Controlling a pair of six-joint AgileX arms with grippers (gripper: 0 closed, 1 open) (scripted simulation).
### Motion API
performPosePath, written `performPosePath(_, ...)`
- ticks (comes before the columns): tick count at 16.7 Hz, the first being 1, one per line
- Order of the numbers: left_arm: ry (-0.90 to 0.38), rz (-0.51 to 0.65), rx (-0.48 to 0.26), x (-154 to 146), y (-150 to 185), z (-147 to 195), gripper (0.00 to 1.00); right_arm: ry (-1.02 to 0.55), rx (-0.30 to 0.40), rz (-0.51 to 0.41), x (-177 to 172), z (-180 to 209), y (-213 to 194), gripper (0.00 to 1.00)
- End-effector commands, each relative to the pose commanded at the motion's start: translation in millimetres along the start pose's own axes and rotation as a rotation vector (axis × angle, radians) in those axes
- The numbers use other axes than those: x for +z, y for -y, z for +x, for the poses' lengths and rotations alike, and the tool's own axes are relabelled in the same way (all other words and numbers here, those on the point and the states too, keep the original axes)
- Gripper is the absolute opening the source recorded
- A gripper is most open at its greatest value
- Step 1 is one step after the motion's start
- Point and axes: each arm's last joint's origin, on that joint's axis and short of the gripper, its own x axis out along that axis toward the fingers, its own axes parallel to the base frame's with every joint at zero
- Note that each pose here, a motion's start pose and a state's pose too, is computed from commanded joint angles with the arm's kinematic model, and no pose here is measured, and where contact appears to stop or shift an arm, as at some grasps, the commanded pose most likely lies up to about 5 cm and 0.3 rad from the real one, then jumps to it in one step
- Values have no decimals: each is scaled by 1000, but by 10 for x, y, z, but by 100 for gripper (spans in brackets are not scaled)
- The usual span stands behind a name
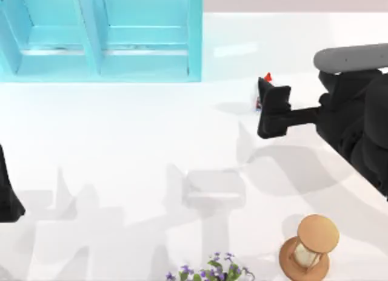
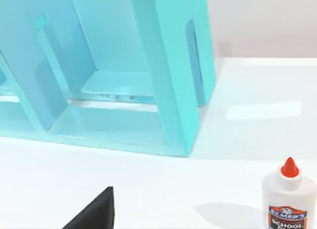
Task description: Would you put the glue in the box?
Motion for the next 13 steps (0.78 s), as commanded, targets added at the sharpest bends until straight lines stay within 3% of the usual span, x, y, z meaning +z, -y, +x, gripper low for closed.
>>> performPosePath(3,0,0,0,0,0,0,100,-19,-50,-31,-370,551,-263,100)
performPosePath(6,0,0,0,0,0,0,100,-12,-170,-64,-802,898,-277,100)
performPosePath(10,0,0,0,0,0,0,100,1,-332,-100,-1218,1067,-121,100)
performPosePath(13,0,0,0,0,0,0,100,7,-384,-110,-1309,1076,-55,100)
